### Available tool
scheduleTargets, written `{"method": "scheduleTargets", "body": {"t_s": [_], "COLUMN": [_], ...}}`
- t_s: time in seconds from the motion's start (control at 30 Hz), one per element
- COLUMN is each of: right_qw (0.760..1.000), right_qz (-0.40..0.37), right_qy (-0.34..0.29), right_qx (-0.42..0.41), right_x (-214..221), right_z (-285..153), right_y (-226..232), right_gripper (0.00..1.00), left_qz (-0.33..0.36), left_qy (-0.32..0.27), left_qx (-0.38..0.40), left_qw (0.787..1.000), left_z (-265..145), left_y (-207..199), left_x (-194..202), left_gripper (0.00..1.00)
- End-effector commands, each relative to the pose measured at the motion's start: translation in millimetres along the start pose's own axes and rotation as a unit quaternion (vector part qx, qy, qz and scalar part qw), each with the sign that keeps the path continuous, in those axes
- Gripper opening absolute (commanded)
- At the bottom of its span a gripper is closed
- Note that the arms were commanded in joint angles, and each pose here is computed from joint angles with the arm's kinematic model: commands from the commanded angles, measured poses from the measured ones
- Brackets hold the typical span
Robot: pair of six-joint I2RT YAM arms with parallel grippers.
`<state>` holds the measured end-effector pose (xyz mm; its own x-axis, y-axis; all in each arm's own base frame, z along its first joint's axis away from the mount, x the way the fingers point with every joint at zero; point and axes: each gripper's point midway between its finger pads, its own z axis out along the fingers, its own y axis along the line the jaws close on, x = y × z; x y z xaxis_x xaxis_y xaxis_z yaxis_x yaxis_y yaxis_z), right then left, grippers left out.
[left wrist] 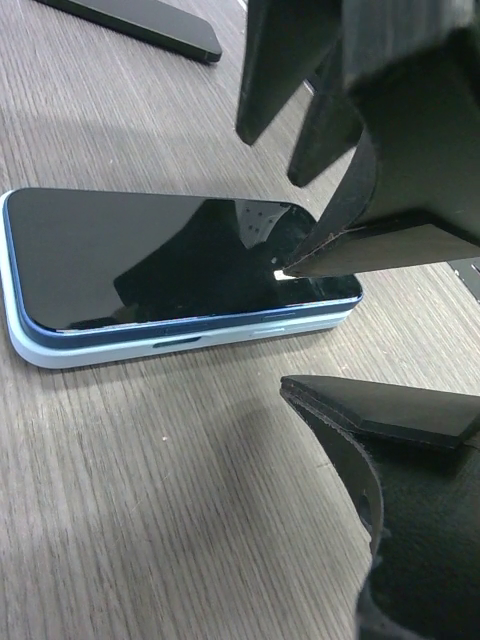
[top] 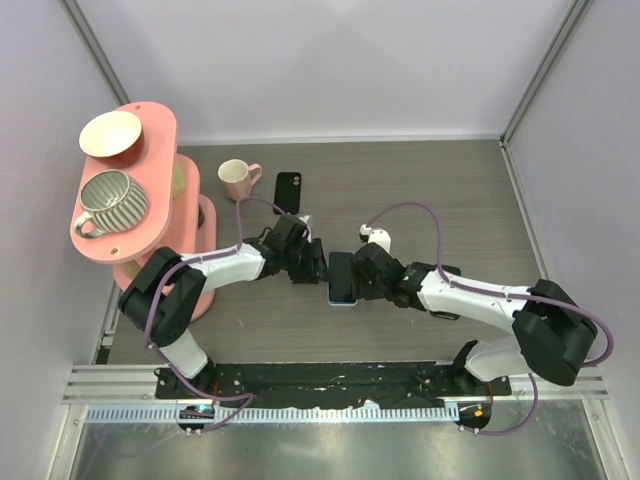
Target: Put the phone into the phone case
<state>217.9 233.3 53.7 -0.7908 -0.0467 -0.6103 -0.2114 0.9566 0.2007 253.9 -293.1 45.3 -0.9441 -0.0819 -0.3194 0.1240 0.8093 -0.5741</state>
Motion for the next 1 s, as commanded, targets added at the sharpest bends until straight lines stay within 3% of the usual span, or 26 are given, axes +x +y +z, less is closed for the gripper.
{"method": "scheduleTargets", "body": {"t_s": [0.0,0.63,0.73,0.97], "right_qw": [0.999,0.999,0.998,0.997], "right_qz": [0.012,0.037,0.052,0.073], "right_qy": [-0.027,0.023,0.022,0.007], "right_qx": [0.011,0.015,0.0,-0.039], "right_x": [-31,-15,-19,-27], "right_z": [5,50,45,31], "right_y": [-4,-11,-5,0], "right_gripper": [0.47,0.37,0.4,0.6], "left_qz": [0.009,0.003,0.001,-0.009], "left_qy": [-0.011,0.002,0.004,0.012], "left_qx": [0.018,-0.025,-0.024,-0.002], "left_qw": [1.0,1.0,1.0,1.0], "left_z": [6,30,30,35], "left_y": [-9,11,12,5], "left_x": [-10,-10,-9,-6], "left_gripper": [0.46,0.27,0.25,0.23]}}
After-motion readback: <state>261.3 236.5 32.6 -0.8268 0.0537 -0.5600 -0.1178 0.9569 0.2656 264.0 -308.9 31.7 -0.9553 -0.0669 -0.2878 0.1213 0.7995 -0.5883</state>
